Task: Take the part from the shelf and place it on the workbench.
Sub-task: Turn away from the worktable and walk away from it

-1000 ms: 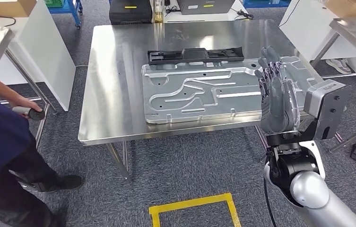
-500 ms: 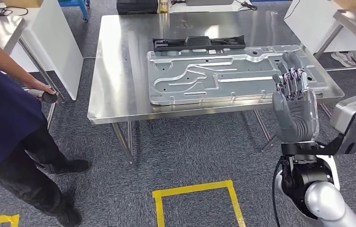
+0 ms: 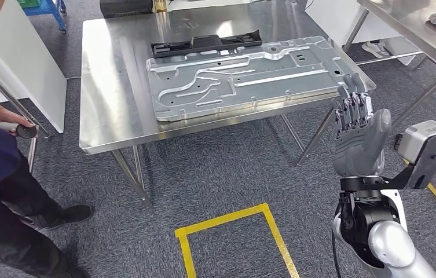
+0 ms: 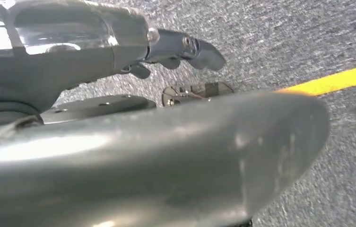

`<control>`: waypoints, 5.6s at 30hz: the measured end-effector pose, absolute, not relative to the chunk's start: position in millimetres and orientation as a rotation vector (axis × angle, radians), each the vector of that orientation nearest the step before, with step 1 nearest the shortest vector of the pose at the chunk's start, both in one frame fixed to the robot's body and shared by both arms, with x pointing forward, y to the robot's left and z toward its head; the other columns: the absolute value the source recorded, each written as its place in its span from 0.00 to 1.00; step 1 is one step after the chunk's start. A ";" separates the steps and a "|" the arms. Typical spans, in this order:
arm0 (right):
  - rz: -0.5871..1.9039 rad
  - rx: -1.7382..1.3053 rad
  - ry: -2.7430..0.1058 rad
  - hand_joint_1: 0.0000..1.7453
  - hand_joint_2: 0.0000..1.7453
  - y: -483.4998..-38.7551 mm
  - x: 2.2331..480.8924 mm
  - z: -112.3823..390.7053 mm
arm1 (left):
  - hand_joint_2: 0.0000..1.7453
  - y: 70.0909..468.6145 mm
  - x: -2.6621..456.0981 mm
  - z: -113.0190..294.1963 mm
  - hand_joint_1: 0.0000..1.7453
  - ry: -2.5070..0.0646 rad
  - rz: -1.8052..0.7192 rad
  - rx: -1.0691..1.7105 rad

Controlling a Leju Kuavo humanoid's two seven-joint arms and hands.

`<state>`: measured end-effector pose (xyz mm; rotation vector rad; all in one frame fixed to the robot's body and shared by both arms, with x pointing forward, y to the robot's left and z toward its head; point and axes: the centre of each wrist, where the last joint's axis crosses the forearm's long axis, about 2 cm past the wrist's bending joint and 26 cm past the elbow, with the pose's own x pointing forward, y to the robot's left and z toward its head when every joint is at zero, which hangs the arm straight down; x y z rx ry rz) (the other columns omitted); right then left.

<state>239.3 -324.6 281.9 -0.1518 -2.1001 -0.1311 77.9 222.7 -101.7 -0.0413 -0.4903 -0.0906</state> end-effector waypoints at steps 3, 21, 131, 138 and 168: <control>-0.159 -0.162 -2.096 0.00 0.00 -330.0 235.7 275.7 | 0.00 222.9 76.6 -102.0 0.00 -0.487 -0.086 -0.040; -0.312 -0.247 -2.006 0.00 0.00 -349.3 200.4 228.3 | 0.00 227.5 72.2 -103.3 0.00 -0.459 -0.057 -0.017; -0.643 -0.545 -0.172 0.00 0.00 -340.9 85.2 -99.7 | 0.00 238.2 81.6 -102.8 0.00 -0.405 -0.133 0.013; -0.641 -0.559 -0.159 0.00 0.00 -346.7 83.1 -99.6 | 0.00 234.1 86.4 -101.5 0.00 -0.415 -0.137 0.006; -0.624 -0.573 -0.135 0.00 0.00 -344.9 81.6 -100.0 | 0.00 231.3 80.9 -102.2 0.00 -0.403 -0.139 -0.002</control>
